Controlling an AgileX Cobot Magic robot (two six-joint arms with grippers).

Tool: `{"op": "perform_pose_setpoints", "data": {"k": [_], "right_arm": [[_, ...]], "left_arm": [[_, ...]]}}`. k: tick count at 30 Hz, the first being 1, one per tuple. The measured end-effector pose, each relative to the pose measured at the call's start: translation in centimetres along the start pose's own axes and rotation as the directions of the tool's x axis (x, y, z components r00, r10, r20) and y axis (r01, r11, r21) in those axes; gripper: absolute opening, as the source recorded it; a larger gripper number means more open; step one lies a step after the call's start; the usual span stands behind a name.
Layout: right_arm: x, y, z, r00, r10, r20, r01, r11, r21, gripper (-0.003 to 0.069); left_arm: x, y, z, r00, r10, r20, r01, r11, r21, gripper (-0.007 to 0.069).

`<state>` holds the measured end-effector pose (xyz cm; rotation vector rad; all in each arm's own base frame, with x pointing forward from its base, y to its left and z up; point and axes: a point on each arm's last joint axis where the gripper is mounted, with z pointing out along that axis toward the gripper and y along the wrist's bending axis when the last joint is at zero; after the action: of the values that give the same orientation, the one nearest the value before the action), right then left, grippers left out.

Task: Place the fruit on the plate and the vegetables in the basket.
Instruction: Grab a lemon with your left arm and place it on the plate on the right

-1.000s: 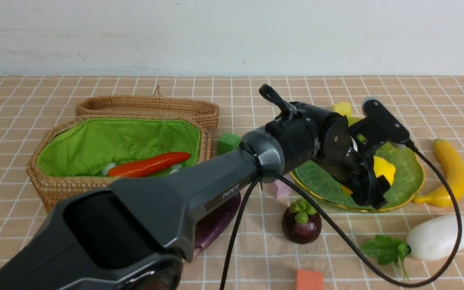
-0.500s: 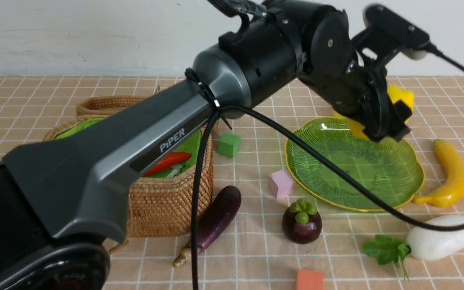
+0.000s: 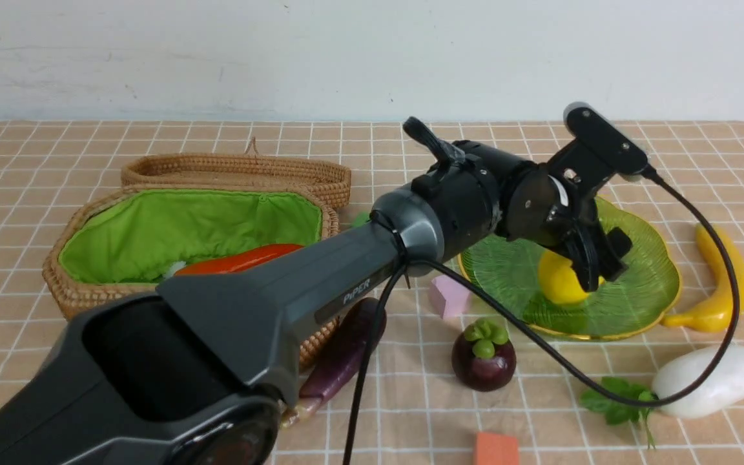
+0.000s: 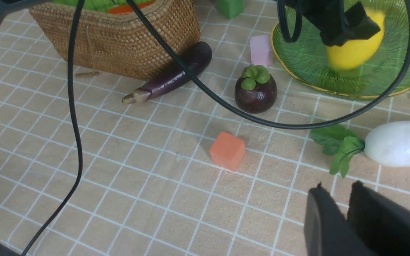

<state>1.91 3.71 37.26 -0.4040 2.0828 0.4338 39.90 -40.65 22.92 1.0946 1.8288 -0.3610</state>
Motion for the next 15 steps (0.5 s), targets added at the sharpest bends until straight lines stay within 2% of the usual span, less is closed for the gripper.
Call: {"op": "perform_pose_setpoints", "data": {"k": [5,9,14,15], "right_arm": [[0.0,-0.1,0.0,1.0,-0.004,-0.003,0.005,1.0,0.01,0.0133],[0.0,-0.2,0.0,1.0,-0.011,-0.005,0.011,1.0,0.02,0.0133],[0.0,-0.2,0.0,1.0,-0.011,-0.005,0.011,1.0,0.02,0.0129],[0.0,-0.2,0.0,1.0,-0.011,-0.006,0.011,1.0,0.021,0.0129]], "left_arm": [[-0.2,0.0,0.0,1.0,-0.013,0.025,0.013,1.0,-0.002,0.0665],[0.2,-0.3,-0.5,0.997,-0.032,-0.066,0.035,0.999,0.041,0.0608],[-1.4,-0.5,-5.9,0.928,-0.182,-0.325,0.22,0.972,0.083,0.0373],[-1.7,-0.4,-7.4,0.902,-0.197,-0.384,0.243,0.967,0.074,0.0286]]}}
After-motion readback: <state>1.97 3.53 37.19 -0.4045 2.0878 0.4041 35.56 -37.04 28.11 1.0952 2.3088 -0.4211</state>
